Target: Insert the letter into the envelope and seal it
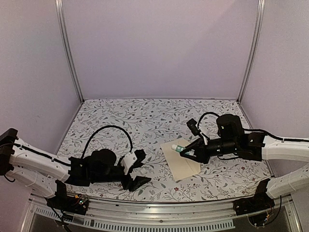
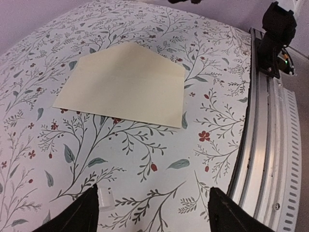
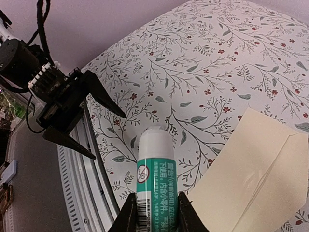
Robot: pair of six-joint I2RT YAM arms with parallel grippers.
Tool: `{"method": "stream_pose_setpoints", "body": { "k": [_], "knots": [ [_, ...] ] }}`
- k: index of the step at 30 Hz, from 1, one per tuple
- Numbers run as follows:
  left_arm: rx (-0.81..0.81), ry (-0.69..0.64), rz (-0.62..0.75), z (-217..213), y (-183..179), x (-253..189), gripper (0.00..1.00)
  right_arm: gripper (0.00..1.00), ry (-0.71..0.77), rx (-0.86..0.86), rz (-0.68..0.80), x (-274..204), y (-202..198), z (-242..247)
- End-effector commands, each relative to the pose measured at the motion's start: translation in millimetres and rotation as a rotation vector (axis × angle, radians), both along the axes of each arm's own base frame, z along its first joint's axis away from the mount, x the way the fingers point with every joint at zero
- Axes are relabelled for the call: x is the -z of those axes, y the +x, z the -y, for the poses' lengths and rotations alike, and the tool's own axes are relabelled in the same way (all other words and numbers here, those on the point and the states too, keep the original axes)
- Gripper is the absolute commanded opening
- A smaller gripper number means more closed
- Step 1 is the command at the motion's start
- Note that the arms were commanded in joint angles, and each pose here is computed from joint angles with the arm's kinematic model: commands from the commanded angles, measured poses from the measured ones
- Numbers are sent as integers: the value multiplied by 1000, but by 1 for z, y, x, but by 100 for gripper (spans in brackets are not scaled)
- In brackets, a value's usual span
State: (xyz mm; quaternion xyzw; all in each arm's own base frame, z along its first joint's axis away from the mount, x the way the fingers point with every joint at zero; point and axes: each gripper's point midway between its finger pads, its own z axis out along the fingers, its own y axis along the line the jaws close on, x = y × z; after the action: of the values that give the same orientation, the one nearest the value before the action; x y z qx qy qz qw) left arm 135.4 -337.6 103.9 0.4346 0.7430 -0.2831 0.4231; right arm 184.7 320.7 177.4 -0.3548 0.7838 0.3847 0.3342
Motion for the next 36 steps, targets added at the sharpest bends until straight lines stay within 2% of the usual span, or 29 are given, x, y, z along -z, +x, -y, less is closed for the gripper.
{"method": "stream_pose_setpoints", "body": {
  "k": [1,6,8,11,14,19,25,30,36],
  "knots": [
    [60,-105,83,9,-6,-30,77,0,116,-167,55,-25,-26,-13],
    [77,-151,201,1,-12,-50,74,0,69,-152,-21,-19,-23,-17],
    [75,-163,317,-1,-14,-62,71,0,23,-149,-92,-5,-21,-23],
    [98,-160,481,1,-27,-74,73,0,-20,-154,-157,11,-22,-31],
    [91,-97,607,8,-29,-77,72,0,-29,-182,-185,16,-28,-39],
    [95,84,785,32,-28,-62,72,0,-38,-236,-237,19,-41,-50],
    [99,183,869,62,-20,-52,69,0,-84,-273,-262,27,-54,-63],
    [80,225,877,72,-10,-51,63,0,-103,-297,-275,31,-62,-70],
    [60,257,875,69,-3,-44,39,0,-106,-309,-277,30,-67,-72]
  ]
}}
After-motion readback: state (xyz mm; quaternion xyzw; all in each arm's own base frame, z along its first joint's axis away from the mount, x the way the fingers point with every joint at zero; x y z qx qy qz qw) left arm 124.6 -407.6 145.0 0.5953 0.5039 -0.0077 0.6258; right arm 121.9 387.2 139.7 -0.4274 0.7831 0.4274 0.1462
